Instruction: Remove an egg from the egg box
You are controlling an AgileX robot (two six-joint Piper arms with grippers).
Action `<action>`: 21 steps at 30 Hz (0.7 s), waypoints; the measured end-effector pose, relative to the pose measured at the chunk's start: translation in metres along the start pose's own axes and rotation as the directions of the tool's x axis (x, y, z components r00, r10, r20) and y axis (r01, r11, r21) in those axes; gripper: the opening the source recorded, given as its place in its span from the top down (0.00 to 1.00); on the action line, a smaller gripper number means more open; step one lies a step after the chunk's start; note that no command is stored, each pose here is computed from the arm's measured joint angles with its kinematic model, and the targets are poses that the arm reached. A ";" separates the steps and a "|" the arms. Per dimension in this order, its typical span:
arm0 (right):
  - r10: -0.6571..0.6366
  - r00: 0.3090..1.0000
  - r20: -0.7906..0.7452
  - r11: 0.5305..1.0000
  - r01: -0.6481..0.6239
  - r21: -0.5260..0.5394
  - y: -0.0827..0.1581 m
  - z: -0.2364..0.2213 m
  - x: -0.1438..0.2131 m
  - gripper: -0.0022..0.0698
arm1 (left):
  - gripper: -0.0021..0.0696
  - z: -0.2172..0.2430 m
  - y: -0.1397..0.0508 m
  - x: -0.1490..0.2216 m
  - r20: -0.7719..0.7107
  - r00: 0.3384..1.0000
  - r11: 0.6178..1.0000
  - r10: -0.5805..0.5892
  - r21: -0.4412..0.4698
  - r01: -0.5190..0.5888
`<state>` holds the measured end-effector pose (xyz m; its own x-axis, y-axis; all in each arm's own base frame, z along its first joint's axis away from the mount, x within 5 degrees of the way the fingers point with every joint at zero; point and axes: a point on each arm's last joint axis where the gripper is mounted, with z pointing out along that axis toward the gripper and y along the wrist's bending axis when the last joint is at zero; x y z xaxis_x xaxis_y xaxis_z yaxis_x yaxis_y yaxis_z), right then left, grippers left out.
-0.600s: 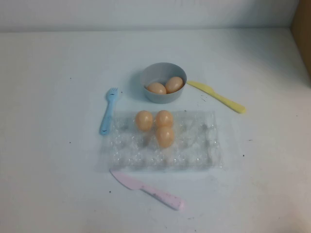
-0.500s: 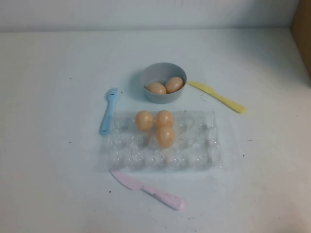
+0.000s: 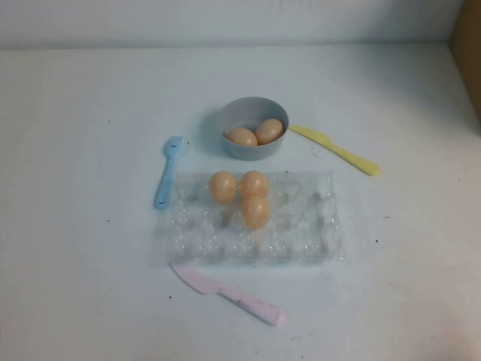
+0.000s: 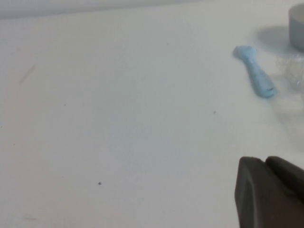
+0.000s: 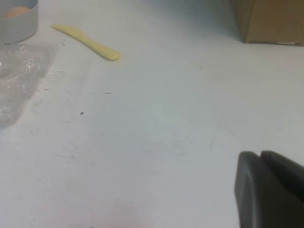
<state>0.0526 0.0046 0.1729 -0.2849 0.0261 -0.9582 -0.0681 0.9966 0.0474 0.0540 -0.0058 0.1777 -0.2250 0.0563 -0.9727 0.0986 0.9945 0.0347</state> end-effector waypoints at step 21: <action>0.000 1.000 0.000 1.000 0.000 0.000 0.000 0.000 0.000 0.99 | 0.98 -0.009 0.010 -0.039 0.395 0.665 0.765 -0.634 0.193 0.614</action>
<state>0.0526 0.0046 0.1729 -0.2849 0.0261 -0.9582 -0.0681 0.9966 0.0474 0.0548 0.0031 0.2178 0.1712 -0.6275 -0.7596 0.1248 0.7786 -0.6150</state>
